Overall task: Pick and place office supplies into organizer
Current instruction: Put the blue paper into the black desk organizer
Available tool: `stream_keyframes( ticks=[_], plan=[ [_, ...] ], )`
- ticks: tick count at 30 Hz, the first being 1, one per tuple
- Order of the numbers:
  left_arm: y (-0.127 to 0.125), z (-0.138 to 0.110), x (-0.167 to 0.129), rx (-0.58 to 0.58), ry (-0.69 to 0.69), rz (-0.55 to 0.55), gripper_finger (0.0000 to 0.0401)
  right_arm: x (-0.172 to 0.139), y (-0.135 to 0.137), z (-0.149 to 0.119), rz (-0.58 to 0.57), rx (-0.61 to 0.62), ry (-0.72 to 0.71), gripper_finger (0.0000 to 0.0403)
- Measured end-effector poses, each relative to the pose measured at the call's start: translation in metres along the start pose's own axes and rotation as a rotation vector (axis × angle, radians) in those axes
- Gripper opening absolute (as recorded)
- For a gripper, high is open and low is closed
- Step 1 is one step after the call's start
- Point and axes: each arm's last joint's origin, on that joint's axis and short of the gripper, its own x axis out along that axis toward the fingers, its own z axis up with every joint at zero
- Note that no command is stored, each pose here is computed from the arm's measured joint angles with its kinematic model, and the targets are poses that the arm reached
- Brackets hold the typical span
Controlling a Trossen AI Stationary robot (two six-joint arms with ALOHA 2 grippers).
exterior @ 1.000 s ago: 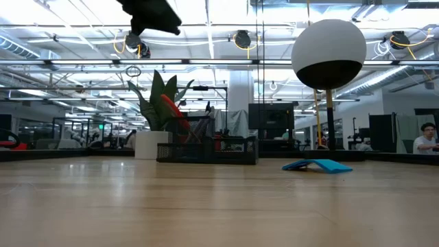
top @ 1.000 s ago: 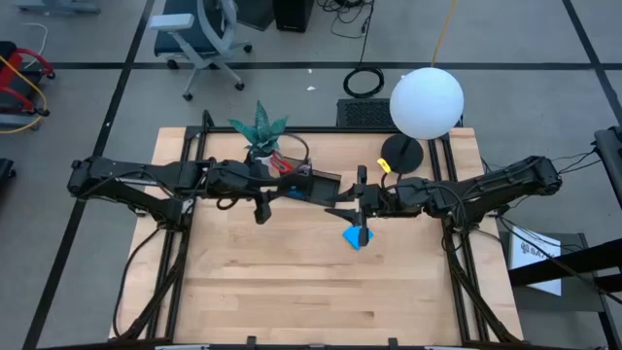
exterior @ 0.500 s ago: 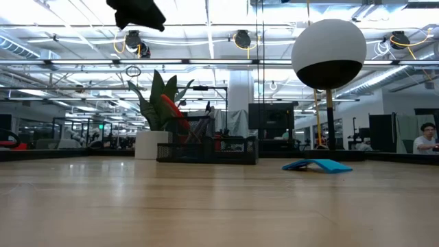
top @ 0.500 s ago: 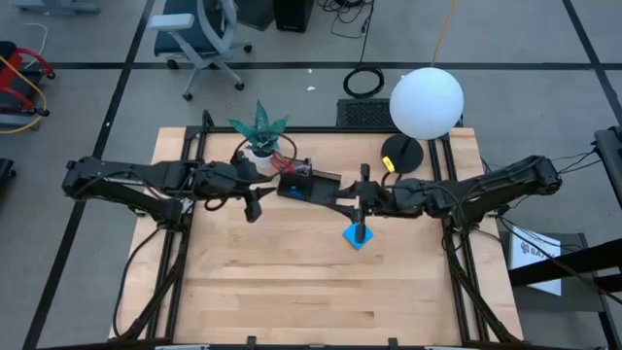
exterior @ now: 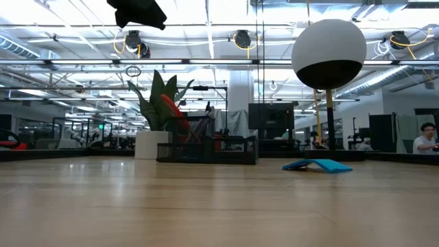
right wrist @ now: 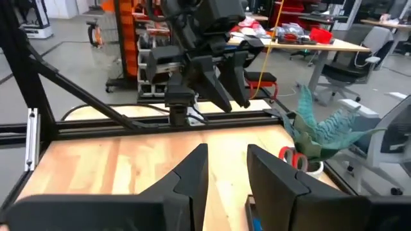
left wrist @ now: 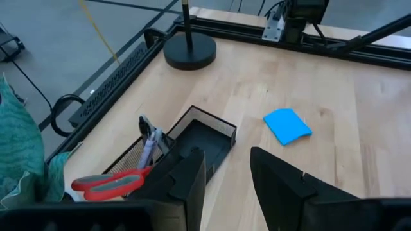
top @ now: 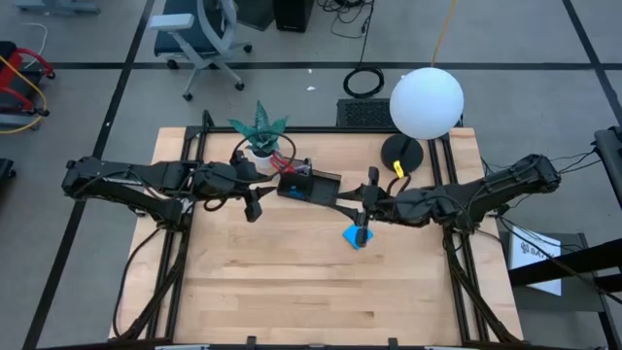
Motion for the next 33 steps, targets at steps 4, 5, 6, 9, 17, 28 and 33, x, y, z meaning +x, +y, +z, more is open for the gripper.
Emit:
stream_keyframes(
  ticks=[4,5,6,9,17,28,33],
  plan=[
    [0.000,0.000,0.000,0.000,0.000,0.000,0.0132,0.003,0.006,0.004,0.006,-0.006,0.035,0.0100],
    [0.000,0.000,0.000,0.000,0.000,0.000,0.0132,0.005,0.008,0.004,-0.001,-0.014,0.054,0.0100],
    [0.000,0.000,0.000,0.000,0.000,0.000,0.0132,0.007,0.010,0.005,-0.018,-0.023,0.071,0.0100],
    [0.000,0.000,0.000,0.001,0.000,0.000,0.0132,0.018,0.019,0.005,-0.085,-0.064,0.135,0.0100],
    [0.001,-0.005,-0.001,-0.004,0.046,0.011,0.0132,0.046,0.035,0.003,-0.154,-0.085,0.237,0.0100],
    [0.007,0.001,-0.017,-0.007,-0.024,0.000,0.0132,0.056,0.033,-0.009,-0.240,-0.064,0.304,0.0100],
    [0.011,0.003,-0.029,-0.018,-0.061,-0.007,0.0132,0.055,0.032,-0.013,-0.254,-0.038,0.331,0.0100]
  ],
)
